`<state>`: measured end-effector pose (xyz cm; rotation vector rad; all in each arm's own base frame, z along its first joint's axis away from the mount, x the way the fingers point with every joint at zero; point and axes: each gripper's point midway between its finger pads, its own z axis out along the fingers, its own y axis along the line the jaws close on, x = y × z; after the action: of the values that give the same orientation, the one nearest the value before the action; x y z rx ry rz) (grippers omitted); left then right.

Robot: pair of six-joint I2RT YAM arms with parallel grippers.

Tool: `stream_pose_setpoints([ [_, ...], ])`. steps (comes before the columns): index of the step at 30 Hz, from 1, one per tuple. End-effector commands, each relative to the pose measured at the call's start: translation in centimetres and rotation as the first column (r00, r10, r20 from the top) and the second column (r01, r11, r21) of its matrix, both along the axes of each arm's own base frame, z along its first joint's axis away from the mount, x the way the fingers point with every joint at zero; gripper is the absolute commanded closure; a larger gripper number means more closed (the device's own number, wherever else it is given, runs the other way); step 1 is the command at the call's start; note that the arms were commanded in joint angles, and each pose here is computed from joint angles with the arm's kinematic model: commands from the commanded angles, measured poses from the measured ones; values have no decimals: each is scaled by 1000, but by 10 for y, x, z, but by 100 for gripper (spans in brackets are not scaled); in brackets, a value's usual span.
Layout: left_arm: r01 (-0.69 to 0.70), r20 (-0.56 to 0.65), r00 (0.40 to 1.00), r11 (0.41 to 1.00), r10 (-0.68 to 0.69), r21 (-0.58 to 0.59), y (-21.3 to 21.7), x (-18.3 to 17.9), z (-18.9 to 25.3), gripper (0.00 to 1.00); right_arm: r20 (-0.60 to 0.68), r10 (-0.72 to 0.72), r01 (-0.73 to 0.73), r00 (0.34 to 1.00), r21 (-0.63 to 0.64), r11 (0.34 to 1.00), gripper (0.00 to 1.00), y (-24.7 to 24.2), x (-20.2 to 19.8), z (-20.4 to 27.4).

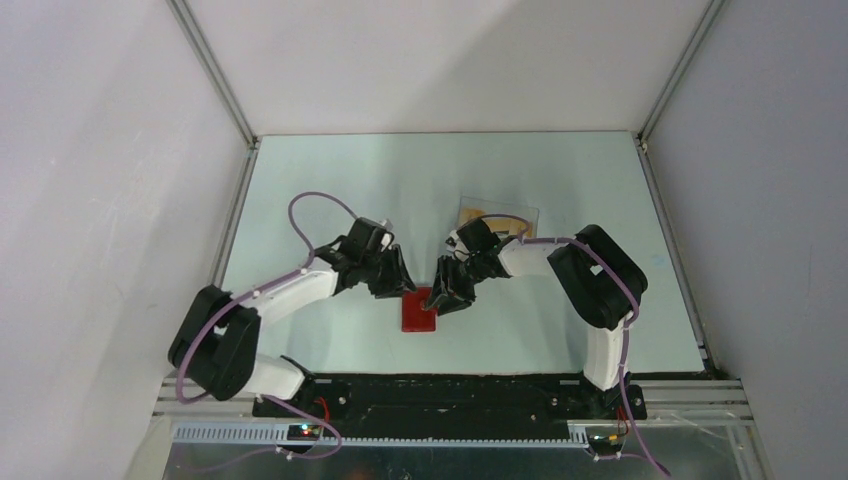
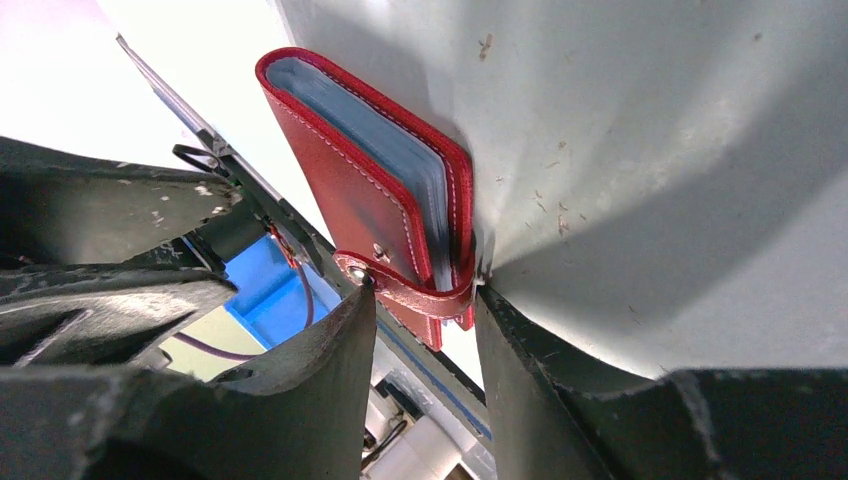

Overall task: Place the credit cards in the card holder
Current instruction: Close the card holder at the center of the board.

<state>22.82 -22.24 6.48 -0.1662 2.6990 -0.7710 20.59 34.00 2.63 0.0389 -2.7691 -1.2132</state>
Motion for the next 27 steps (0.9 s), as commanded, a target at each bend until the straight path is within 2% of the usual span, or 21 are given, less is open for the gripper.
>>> stream_pose_setpoints([
  [1, 84, -21, 996, 996, -84, -24, -14, 2, -6, 57, -6, -16, 15, 1000, -176, 984, 54, -28, -6, -41],
  [12, 125, -46, 991, 989, -129, -81, -33, 0, -15, 63, -21, -14, 10, 1000, -178, 984, 58, -27, -6, -46],
  [27, 133, -71, 988, 990, -136, -51, -29, -9, -29, 73, -33, -6, 0, 999, -199, 980, 61, -24, -6, -52],
])
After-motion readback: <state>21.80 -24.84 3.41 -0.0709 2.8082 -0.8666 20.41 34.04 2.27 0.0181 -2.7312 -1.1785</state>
